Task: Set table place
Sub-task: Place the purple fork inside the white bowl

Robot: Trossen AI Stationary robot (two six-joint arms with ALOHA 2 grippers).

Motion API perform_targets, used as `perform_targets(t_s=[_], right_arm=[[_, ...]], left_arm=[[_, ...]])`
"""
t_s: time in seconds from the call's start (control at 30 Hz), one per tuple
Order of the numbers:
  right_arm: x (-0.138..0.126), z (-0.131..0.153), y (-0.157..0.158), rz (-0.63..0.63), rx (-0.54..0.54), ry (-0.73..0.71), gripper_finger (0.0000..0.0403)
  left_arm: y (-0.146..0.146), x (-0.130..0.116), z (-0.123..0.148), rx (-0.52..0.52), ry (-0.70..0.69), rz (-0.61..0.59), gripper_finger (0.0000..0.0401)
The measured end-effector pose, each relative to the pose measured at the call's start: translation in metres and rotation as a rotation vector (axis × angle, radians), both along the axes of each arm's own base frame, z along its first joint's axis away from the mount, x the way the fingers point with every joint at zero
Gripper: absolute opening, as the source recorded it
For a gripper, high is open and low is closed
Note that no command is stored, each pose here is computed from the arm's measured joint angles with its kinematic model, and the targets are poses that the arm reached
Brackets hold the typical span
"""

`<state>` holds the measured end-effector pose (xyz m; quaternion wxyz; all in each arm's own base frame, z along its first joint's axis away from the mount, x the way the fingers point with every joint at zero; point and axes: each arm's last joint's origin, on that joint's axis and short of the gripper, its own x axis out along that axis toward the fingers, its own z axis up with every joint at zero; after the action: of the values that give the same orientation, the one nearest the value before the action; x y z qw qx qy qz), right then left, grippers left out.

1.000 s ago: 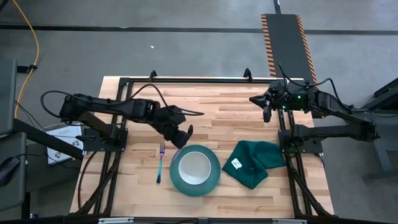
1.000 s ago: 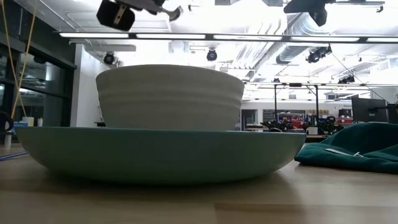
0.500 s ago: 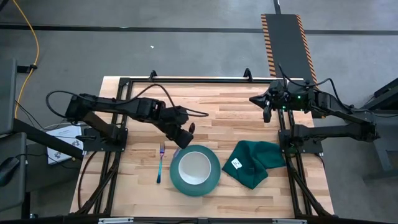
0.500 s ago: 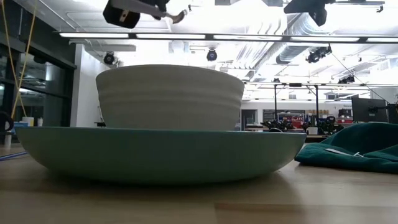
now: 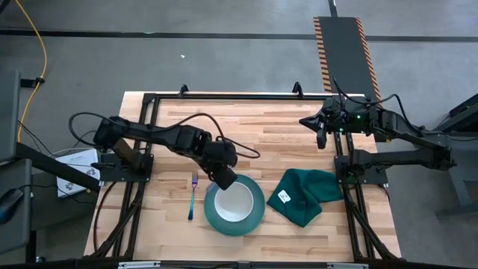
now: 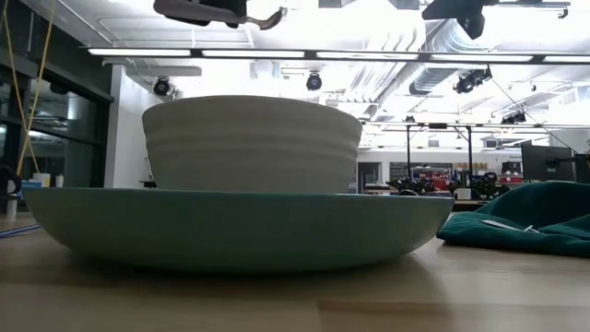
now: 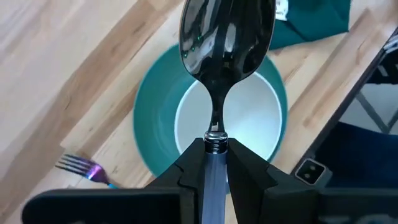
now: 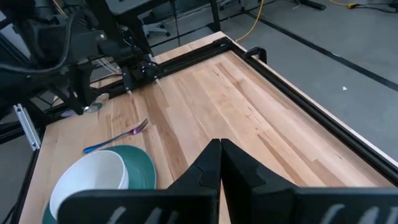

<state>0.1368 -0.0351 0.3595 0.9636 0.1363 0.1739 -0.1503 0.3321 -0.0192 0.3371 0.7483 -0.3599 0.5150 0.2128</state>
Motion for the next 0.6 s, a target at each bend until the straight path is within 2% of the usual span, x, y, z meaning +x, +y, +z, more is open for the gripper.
perform_targets(t_s=[0.4,0.6], right_arm=[[-0.001,-0.002,0.001,0.015,0.001,0.026,0.0],[-0.001,-0.004,0.001,0.024,0.0,0.041,0.0]], left_arm=[[-0.025,0.014,-0.024,-0.005,0.102,-0.061,0.0044],[-0.037,0.022,-0.034,-0.026,0.109,-0.074,0.0044]])
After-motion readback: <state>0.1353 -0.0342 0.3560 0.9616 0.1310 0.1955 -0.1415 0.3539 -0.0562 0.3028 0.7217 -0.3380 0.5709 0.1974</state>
